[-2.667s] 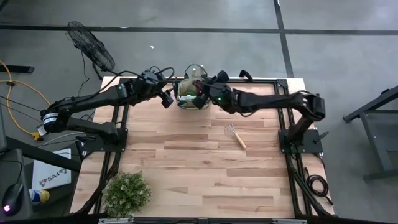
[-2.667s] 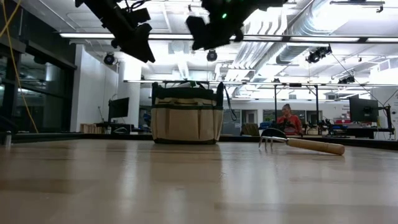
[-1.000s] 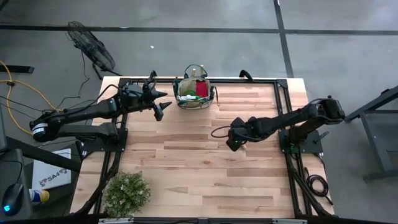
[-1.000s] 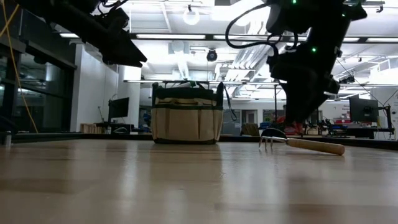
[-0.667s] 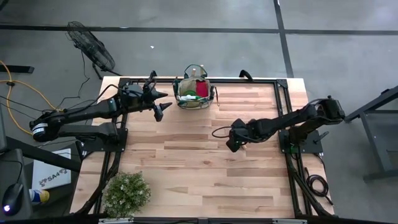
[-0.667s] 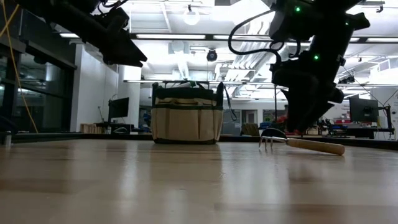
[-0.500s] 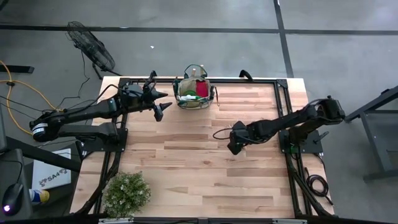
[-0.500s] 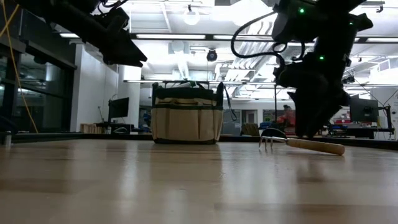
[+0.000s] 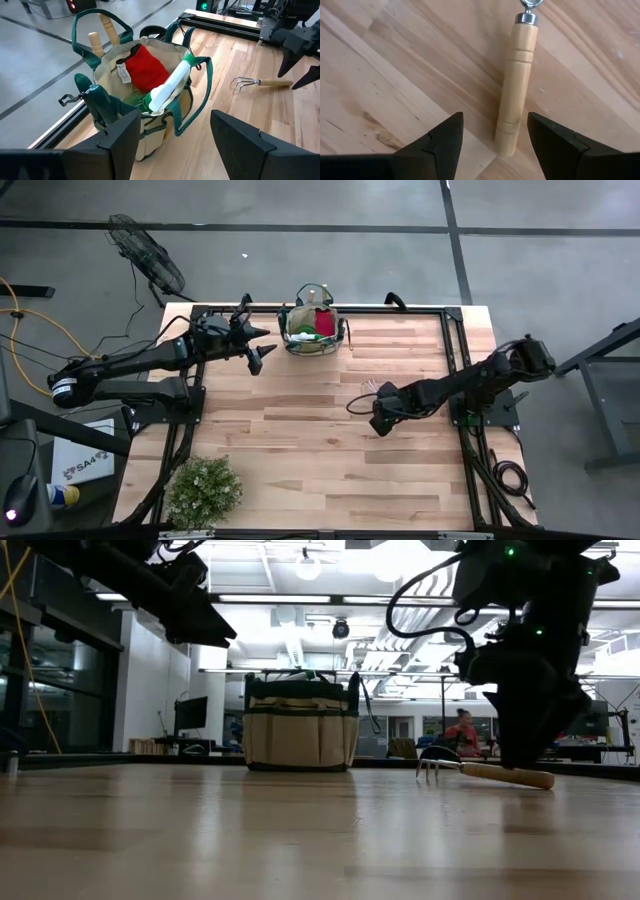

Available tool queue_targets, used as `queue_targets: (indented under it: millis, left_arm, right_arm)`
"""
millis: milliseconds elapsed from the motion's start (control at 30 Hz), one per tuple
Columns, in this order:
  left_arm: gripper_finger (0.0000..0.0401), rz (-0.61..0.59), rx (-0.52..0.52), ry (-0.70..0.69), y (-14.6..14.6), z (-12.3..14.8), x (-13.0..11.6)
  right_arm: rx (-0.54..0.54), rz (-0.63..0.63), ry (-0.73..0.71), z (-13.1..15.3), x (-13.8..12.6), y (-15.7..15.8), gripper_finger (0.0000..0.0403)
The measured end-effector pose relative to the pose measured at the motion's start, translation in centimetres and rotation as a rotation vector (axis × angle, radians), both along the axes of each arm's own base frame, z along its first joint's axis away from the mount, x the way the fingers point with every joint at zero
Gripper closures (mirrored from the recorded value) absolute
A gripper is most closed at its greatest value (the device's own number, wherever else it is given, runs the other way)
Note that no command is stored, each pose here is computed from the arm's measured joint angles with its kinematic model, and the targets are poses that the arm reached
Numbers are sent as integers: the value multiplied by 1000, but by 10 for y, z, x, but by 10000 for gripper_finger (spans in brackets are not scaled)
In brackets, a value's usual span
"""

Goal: Pick & Place Garden tools in Gardening bag
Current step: Put the brown hand rake into the gardening bag

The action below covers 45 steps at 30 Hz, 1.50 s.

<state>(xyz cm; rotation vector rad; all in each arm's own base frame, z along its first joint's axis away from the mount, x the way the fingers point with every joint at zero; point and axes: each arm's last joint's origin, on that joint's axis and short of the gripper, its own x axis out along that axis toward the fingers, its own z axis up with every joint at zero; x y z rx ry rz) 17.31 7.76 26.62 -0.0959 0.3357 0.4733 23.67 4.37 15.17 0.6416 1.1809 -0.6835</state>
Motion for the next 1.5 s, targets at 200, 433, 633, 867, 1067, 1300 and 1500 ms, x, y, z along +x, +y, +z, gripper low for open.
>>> queue_targets:
  millis: [200,433,633,867,1067,1300,1500]
  left_arm:
    - [167,0,-2,5,0,-1,0]
    - [167,0,-3,7,0,-1,0]
    - [167,0,-3,8,0,-1,0]
    - [167,0,-3,7,0,-1,0]
    - [167,0,-3,8,0,-1,0]
    - [167,0,-5,11,0,-1,0]
    - [167,-27,-14,12,-1,-1,0]
  right_arm:
    - [-7,-11,10,-1,-1,1,190]
    - [-21,-28,52,-10,-6,0,190]
    - [-15,-29,66,-18,-12,-2,190]
    - [-7,-27,47,-22,-14,-2,190]
    - [-6,-18,47,-22,-14,-2,217]
    - [-12,9,49,-23,-13,-2,266]
    - [-32,85,57,-23,-13,-2,308]
